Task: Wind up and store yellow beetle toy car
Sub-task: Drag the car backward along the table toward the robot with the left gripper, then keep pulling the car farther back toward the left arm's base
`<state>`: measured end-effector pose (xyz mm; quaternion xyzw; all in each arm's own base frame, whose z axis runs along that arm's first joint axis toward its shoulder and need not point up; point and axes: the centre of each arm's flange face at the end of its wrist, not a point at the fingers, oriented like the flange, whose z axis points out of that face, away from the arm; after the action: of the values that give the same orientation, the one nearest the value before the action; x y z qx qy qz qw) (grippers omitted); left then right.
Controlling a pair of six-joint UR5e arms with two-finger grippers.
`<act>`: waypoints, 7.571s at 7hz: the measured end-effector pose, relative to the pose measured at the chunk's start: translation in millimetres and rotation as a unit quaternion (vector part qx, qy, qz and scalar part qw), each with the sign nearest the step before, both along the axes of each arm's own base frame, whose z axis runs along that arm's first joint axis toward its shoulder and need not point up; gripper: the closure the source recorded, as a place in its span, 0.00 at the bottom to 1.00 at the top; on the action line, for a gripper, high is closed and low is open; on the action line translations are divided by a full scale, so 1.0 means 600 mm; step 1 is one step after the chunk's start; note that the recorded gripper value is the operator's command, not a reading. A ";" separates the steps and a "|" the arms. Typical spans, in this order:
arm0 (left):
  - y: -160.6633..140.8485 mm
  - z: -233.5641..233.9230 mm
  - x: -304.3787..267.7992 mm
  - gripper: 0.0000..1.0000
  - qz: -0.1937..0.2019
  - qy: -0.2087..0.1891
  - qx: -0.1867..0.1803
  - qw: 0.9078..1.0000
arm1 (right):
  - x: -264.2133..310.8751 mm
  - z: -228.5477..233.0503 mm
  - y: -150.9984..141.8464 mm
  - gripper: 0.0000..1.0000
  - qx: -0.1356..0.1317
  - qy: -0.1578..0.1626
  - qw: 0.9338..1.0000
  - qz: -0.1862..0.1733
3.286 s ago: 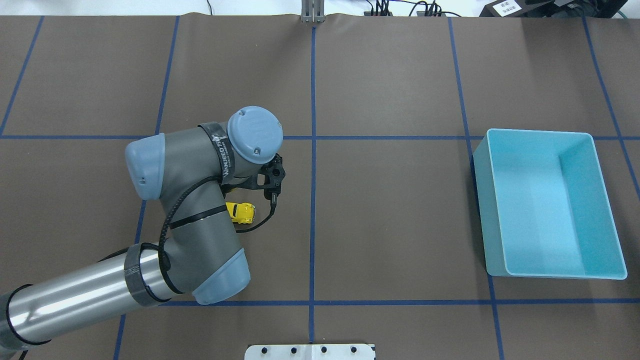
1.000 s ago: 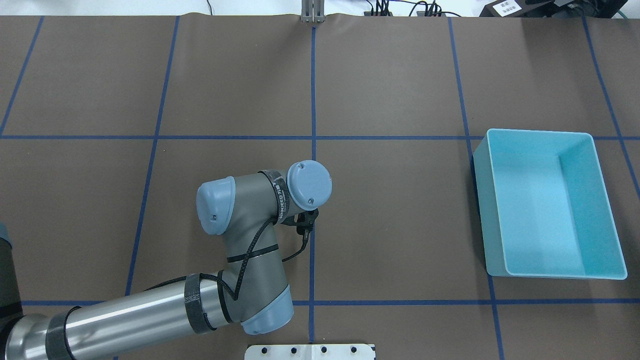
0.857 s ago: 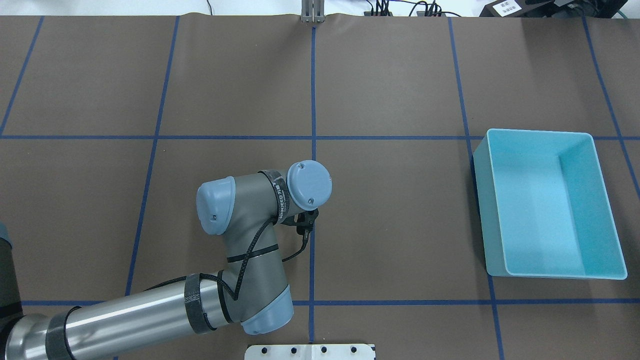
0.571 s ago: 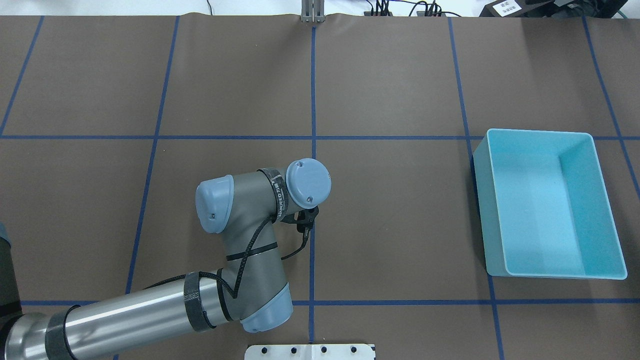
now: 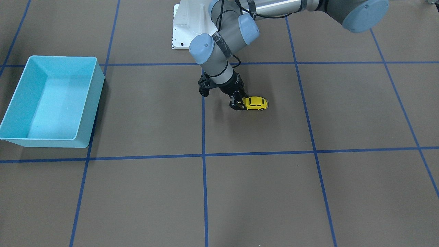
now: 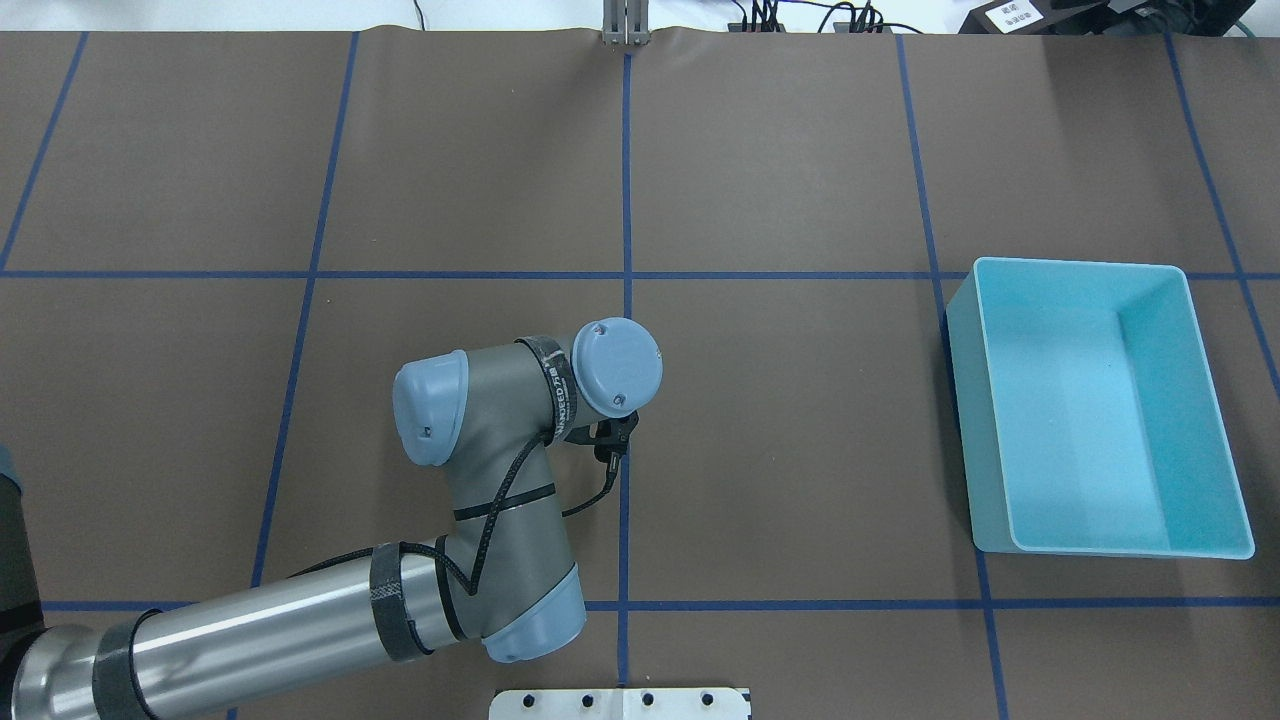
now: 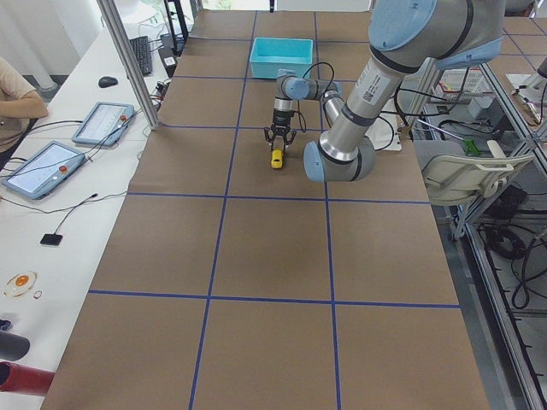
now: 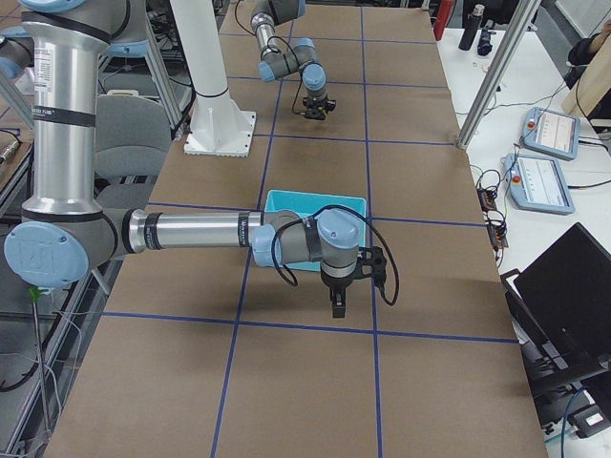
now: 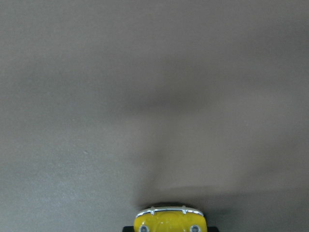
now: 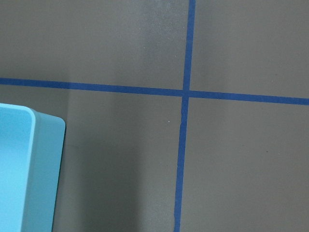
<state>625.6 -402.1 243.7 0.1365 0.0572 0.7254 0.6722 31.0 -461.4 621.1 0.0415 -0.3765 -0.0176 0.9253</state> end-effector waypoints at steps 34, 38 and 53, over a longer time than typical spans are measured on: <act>-0.140 0.252 -0.325 1.00 0.017 0.145 0.037 0.989 | -0.029 -0.003 -0.003 0.00 0.001 -0.002 1.000 -0.019; -0.126 0.296 -0.346 1.00 0.019 0.149 0.038 0.988 | -0.029 -0.002 -0.004 0.00 0.001 -0.002 1.000 -0.018; -0.131 0.348 -0.402 1.00 0.038 0.178 -0.018 0.983 | -0.029 0.000 -0.003 0.00 0.000 -0.002 1.000 -0.019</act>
<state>384.7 -480.5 452.7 0.2487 0.1943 0.7132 0.6259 13.7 -463.0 620.9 0.0344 -0.3786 -0.0347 0.9243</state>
